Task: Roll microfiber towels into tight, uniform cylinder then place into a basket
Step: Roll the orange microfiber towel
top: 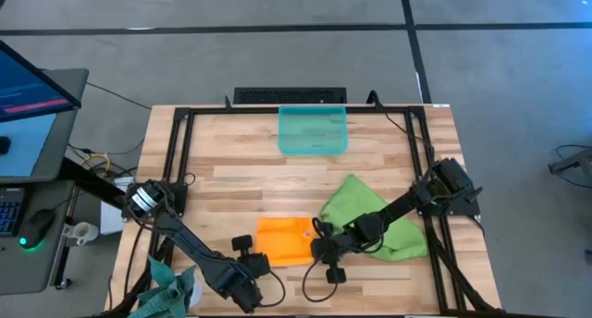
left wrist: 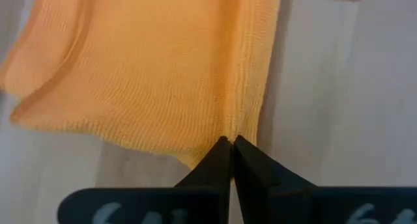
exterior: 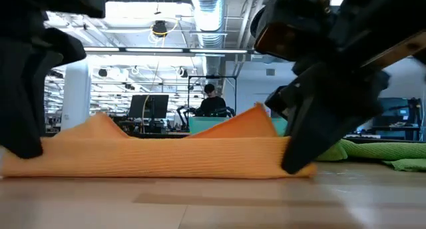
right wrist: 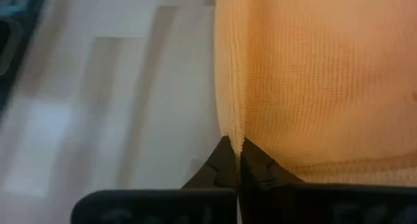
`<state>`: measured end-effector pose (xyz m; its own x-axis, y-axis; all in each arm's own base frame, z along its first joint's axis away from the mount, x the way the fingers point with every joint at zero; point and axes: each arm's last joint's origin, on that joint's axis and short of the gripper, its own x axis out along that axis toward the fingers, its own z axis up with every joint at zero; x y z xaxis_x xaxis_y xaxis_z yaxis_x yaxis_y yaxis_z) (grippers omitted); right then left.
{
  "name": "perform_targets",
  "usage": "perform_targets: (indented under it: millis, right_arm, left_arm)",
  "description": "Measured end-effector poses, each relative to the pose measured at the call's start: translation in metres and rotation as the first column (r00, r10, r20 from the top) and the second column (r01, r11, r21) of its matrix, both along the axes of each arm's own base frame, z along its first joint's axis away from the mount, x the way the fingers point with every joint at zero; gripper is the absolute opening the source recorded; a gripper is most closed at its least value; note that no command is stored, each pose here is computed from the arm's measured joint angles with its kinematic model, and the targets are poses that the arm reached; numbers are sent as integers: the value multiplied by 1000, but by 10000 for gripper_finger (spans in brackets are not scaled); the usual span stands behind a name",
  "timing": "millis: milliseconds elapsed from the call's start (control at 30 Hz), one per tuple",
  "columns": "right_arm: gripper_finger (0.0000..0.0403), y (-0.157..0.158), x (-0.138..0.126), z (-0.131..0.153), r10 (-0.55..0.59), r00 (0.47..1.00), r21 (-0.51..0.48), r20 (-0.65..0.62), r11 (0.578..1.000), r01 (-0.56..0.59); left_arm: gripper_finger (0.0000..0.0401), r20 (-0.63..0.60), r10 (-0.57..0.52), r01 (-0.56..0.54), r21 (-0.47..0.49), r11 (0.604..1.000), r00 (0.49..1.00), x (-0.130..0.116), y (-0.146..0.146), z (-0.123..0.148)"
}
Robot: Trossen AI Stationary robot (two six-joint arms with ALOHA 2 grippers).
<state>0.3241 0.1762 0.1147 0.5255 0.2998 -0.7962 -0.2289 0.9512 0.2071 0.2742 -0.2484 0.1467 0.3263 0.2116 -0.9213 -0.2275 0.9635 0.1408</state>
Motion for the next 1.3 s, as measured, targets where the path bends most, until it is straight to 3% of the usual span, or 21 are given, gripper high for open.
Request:
perform_targets:
  millis: [233,400,733,967,1100,1300]
  right_arm:
    - [15,11,7,12,10,1000,146,-28,989,-6]
    - [7,5,15,17,-106,991,234,-84,964,123]
    - [5,-21,15,6,-286,928,235,-240,910,341]
    - [9,-33,21,7,-271,914,311,-303,878,363]
    - [5,-44,25,8,-247,894,377,-375,840,390]
    - [9,-68,32,8,-287,828,427,-481,749,507]
  left_arm:
    - [0,-21,163,-164,-119,979,986,3,5,6]
    - [0,-40,220,-223,-136,965,975,6,9,6]
    - [0,-21,272,-272,-161,949,962,7,8,6]
    - [0,-22,261,-258,-234,937,965,2,-5,7]
    - [0,-17,250,-244,-276,929,968,3,-9,8]
    - [0,-11,253,-247,-267,932,967,5,-6,8]
